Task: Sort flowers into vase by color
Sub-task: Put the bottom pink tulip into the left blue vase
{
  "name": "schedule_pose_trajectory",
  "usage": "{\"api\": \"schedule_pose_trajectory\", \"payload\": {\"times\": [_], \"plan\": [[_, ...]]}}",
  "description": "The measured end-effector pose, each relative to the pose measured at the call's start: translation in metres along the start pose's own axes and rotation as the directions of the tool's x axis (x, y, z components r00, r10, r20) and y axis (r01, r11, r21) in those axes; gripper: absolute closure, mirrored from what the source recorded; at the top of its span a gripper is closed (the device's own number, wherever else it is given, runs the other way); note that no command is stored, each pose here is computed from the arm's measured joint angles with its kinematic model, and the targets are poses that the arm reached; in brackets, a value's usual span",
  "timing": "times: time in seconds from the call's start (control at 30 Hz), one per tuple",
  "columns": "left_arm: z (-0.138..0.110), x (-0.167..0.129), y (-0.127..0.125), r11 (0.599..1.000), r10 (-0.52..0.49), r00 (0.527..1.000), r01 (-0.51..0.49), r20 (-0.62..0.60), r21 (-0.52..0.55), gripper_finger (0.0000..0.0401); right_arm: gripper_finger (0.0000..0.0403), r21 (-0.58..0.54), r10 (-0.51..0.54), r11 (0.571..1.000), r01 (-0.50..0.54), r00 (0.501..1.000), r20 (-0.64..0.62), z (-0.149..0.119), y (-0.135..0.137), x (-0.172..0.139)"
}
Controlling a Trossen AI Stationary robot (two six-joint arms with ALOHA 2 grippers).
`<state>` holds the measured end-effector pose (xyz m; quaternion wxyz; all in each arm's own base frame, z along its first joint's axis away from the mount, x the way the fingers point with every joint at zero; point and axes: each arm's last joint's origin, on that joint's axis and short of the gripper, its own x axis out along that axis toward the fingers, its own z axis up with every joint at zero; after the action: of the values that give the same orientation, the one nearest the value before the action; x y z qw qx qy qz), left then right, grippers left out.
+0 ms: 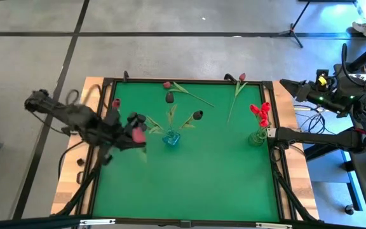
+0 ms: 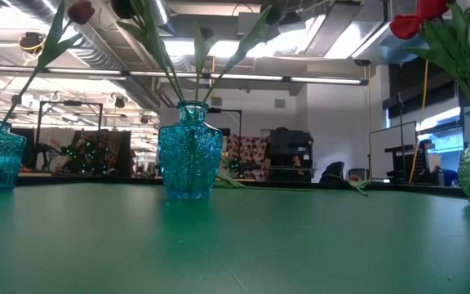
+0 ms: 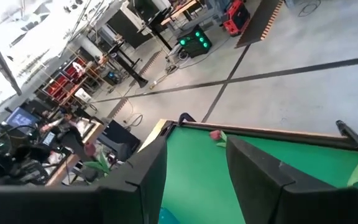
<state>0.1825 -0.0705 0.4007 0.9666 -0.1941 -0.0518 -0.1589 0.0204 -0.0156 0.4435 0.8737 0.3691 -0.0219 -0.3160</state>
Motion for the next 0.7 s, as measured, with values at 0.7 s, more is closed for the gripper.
{"api": "schedule_pose_trajectory", "payload": {"times": [0.7], "plan": [[0.019, -0.178, 0.015, 0.918, 0.265, 0.964, -0.245, -0.022, 0.313, 0.0399, 0.0238, 0.077, -0.026, 0.997, 0.014, 0.986, 0.163, 0.01, 0.004, -0.001]]}}
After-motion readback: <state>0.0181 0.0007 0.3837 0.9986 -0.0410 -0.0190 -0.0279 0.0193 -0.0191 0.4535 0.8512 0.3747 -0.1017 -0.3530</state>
